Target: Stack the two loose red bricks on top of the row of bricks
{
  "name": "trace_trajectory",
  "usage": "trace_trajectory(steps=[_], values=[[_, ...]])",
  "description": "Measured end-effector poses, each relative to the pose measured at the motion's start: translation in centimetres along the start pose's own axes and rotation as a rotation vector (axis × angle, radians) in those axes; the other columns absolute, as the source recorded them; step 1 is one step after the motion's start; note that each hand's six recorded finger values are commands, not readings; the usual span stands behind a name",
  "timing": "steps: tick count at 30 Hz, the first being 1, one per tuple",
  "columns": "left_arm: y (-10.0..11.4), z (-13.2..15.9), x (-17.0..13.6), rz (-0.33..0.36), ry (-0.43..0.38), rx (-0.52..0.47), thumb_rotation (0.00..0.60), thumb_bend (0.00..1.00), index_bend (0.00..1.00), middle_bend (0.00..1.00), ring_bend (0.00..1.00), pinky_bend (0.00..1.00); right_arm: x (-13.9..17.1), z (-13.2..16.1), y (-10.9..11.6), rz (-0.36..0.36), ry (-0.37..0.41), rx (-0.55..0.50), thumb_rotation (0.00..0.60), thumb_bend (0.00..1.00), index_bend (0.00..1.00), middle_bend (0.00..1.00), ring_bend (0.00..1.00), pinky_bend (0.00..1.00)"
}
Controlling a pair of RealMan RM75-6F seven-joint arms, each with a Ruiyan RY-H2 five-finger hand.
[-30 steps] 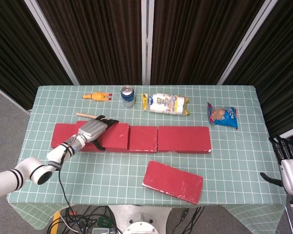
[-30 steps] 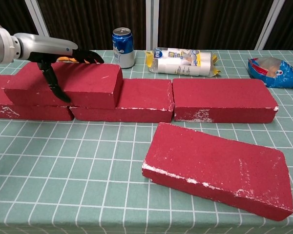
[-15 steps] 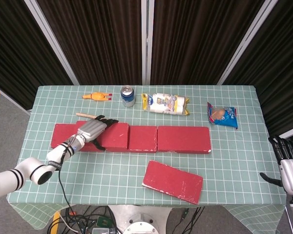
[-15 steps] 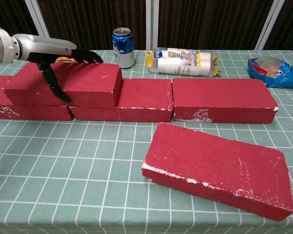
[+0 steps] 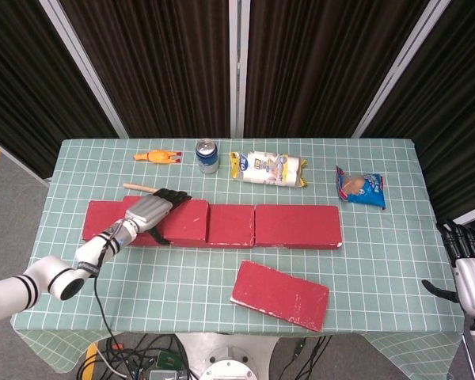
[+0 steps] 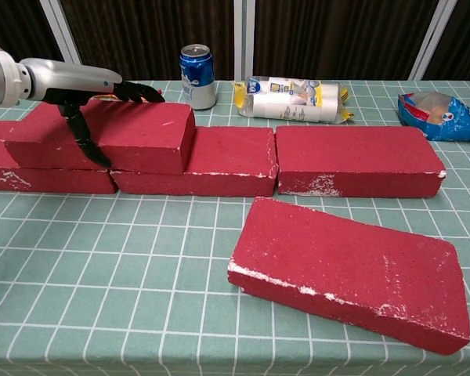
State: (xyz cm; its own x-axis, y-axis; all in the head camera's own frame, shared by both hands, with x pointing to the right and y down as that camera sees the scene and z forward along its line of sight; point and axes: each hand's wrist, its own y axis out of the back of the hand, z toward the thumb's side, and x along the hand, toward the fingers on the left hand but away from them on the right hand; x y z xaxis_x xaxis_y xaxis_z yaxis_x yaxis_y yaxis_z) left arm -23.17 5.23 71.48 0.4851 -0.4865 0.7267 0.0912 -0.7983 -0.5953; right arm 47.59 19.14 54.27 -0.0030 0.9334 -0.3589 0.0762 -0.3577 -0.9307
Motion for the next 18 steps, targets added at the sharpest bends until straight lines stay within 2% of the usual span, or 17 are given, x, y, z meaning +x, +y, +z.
trace_trajectory(steps=[18], values=[[0.62,0.29,-0.24,0.036,-0.006,-0.031,0.600,0.00,0.02,0.00,0.00,0.00,0.11,-0.07,0.16,-0.004,-0.005,0.001,0.600,0.00,0.00,0.00,0.00,0.00]])
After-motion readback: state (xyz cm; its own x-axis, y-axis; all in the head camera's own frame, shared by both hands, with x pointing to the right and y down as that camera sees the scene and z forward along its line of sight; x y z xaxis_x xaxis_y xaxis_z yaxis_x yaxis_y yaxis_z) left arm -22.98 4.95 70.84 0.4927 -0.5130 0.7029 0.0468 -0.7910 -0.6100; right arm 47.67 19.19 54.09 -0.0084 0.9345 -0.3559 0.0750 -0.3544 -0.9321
